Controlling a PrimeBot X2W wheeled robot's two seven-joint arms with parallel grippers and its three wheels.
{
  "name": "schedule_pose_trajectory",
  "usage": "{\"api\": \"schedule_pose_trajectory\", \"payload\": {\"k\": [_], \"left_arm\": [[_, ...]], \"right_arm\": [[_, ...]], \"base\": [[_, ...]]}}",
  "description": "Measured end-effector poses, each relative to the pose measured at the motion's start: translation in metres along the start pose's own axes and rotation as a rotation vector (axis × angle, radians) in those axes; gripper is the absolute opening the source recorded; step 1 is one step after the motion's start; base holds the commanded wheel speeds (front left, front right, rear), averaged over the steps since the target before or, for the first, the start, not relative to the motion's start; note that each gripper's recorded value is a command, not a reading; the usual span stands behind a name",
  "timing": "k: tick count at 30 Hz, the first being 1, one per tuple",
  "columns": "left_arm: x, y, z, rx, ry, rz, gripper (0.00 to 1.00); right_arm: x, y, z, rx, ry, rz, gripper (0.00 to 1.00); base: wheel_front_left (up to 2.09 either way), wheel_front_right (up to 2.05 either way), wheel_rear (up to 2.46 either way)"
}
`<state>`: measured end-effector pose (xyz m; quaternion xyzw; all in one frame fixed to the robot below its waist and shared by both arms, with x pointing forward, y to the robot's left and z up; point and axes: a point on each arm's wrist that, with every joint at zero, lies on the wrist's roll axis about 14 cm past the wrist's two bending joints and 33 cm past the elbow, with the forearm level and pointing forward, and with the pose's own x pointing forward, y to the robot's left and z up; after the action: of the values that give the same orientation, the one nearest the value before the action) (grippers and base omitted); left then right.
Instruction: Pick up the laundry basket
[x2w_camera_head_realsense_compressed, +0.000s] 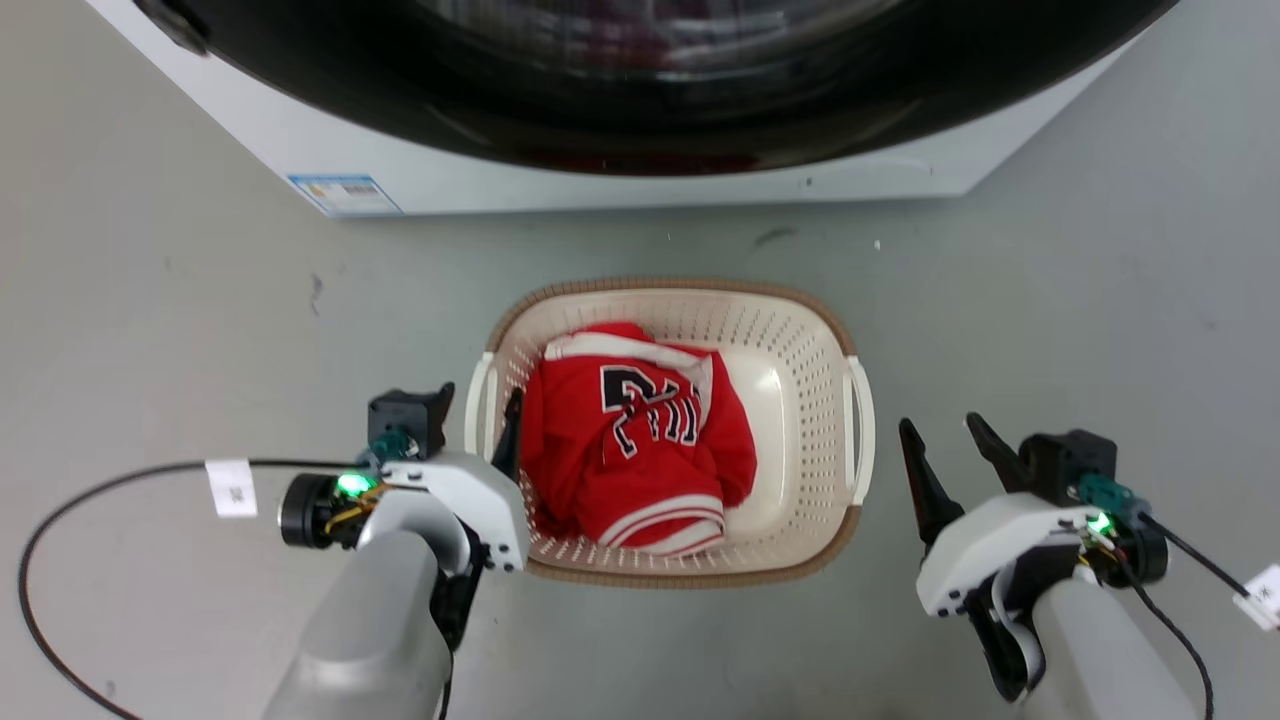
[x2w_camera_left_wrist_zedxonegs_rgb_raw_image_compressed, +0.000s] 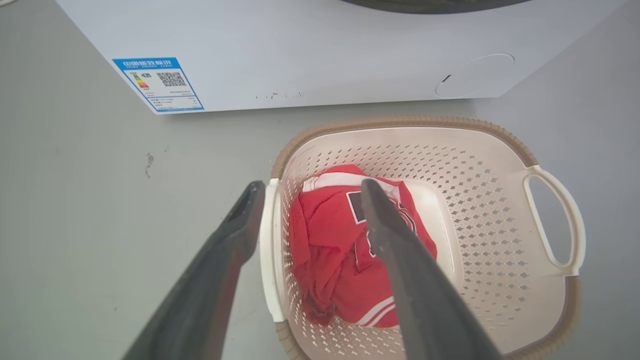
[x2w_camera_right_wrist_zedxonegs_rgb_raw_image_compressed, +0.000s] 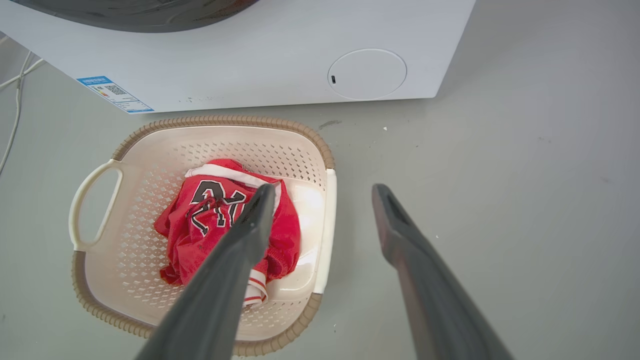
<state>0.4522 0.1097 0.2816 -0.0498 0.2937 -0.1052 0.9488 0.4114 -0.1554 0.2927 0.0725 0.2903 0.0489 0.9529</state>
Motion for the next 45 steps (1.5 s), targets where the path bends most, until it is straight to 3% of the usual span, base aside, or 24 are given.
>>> {"api": "schedule_pose_trajectory", "payload": {"k": [13, 30, 31, 32, 45], "left_arm": [[0.056, 0.027, -0.068, -0.026, 0.273, 0.015, 1.0], [0.079, 0.041, -0.117, -0.032, 0.47, 0.019, 1.0], [0.079, 0.041, -0.117, -0.032, 0.47, 0.019, 0.91], [0.081, 0.041, -0.117, -0.034, 0.476, 0.018, 0.0], [0.078, 0.027, -0.109, -0.077, 0.481, 0.001, 0.0]], "right_arm": [[0.052, -0.007, -0.066, 0.034, 0.248, 0.004, 1.0], [0.079, 0.0, -0.114, 0.004, 0.462, 0.058, 1.0], [0.079, 0.0, -0.114, 0.004, 0.462, 0.058, 0.72], [0.08, 0.0, -0.117, 0.0, 0.479, 0.061, 0.0], [0.082, 0.005, -0.11, -0.032, 0.49, 0.082, 0.0]], "base": [[0.0, 0.0, 0.0], [0.0, 0.0, 0.0], [0.0, 0.0, 0.0], [0.0, 0.0, 0.0], [0.0, 0.0, 0.0]]}}
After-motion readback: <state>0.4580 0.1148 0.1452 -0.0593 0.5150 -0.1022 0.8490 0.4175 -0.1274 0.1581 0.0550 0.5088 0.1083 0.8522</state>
